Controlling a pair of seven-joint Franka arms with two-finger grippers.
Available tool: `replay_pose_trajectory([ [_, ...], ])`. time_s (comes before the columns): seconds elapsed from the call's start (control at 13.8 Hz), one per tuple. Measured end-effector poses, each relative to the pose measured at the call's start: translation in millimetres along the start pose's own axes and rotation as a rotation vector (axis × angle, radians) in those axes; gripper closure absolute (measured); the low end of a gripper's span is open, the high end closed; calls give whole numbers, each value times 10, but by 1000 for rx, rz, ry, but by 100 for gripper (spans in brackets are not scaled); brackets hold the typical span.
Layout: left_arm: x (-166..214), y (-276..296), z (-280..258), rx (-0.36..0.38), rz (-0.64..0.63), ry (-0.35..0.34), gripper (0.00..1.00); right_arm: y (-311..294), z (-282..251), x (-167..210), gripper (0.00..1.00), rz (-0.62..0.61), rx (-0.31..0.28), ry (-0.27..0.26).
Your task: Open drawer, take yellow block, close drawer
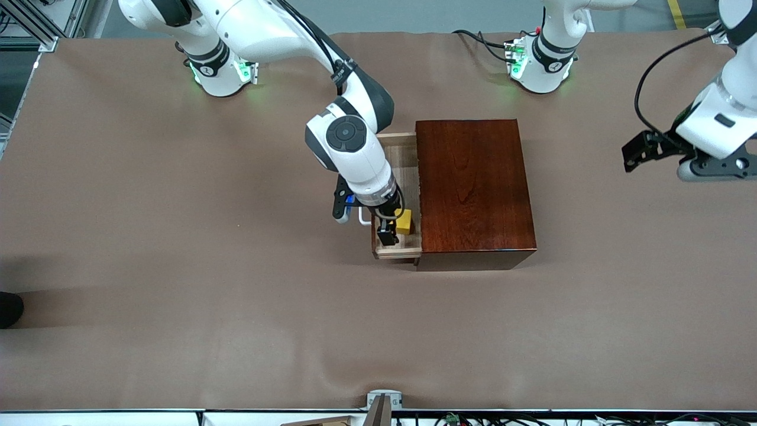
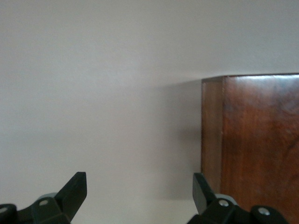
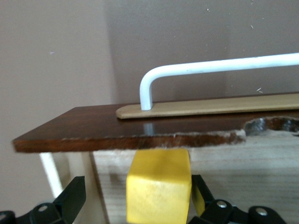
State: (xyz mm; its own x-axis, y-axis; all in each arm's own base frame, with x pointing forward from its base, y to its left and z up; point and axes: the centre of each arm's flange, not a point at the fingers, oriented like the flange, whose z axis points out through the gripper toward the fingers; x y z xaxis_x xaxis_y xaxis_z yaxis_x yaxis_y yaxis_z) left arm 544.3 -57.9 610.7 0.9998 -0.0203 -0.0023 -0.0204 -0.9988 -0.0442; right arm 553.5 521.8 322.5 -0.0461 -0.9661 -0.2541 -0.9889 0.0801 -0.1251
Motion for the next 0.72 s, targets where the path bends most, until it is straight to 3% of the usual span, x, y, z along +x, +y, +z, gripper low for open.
replay_pose_trajectory([
  [0.14, -63, -121, -62, -38, 9, -20, 0, 22, 50, -8, 0, -3, -3, 2],
  [0.43, -64, -150, -33, -45, 21, -38, 0, 15, 13, -46, 44, -7, 3, -5],
  [0.72, 4, -118, -78, -46, 26, -26, 0, -28, -208, -90, 44, -8, -30, 19],
])
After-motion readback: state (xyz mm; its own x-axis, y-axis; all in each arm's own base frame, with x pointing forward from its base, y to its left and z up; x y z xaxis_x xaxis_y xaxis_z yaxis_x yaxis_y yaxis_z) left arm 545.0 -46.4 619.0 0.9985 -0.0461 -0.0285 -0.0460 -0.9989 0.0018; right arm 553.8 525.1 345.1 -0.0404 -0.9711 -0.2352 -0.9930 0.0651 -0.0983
